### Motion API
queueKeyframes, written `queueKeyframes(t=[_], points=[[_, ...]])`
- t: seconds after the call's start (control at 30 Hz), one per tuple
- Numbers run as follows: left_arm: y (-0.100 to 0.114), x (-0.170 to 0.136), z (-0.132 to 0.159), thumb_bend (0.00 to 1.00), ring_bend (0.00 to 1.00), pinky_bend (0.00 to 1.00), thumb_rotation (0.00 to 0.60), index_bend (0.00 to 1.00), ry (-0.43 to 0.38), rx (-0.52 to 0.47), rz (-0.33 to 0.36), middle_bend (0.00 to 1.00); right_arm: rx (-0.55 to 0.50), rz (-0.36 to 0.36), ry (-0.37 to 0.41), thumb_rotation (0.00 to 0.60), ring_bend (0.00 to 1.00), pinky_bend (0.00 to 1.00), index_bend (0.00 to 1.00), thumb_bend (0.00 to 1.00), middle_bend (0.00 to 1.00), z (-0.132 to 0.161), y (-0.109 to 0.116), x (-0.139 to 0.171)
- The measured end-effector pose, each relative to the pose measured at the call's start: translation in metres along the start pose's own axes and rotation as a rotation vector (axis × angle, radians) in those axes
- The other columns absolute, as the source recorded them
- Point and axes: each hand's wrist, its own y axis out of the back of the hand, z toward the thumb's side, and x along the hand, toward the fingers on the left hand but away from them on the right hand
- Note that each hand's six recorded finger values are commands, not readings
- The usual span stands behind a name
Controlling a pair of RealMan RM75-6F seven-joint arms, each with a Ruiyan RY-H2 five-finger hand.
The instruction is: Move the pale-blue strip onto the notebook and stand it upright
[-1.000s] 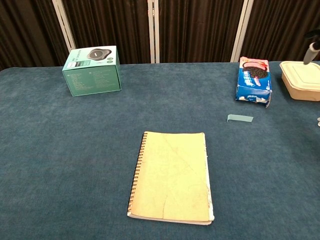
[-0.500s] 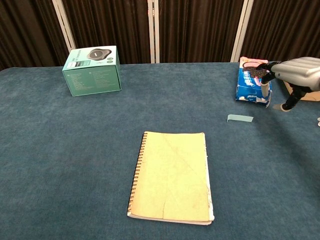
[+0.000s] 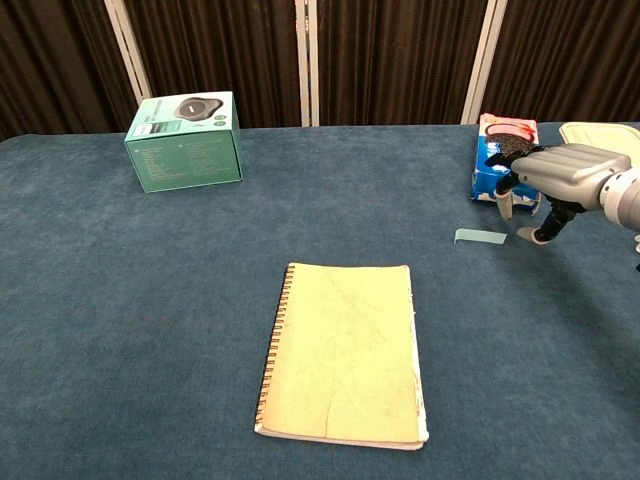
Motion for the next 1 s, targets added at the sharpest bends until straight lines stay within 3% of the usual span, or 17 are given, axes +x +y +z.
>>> queueKeyframes(t=[0.33,0.53,0.77,1.0], points=[[0.001,0.001,-0.002,0.0,0.0,0.0,0.6,0.0,0.004,-0.005,0.003,0.0,-0.001,0.01,0.002,0.6,0.0,0.0,0.5,0.29,0.0,0.016,-0.007,-0.009],[0.003,0.002,-0.003,0.0,0.0,0.0,0.6,0.0,0.004,-0.01,0.009,0.0,-0.002,0.015,0.001,0.6,0.0,0.0,0.57,0.3,0.0,0.02,-0.013,-0.011],[0.002,0.002,-0.002,0.0,0.0,0.0,0.6,0.0,0.004,-0.01,0.006,0.0,-0.008,-0.017,0.014,0.6,0.0,0.0,0.66,0.38,0.0,0.022,-0.01,-0.012],[0.001,0.001,-0.002,0.0,0.0,0.0,0.6,0.0,0.001,-0.008,0.002,0.0,-0.022,-0.06,0.041,0.6,0.0,0.0,0.67,0.41,0.0,0.025,0.002,-0.009]])
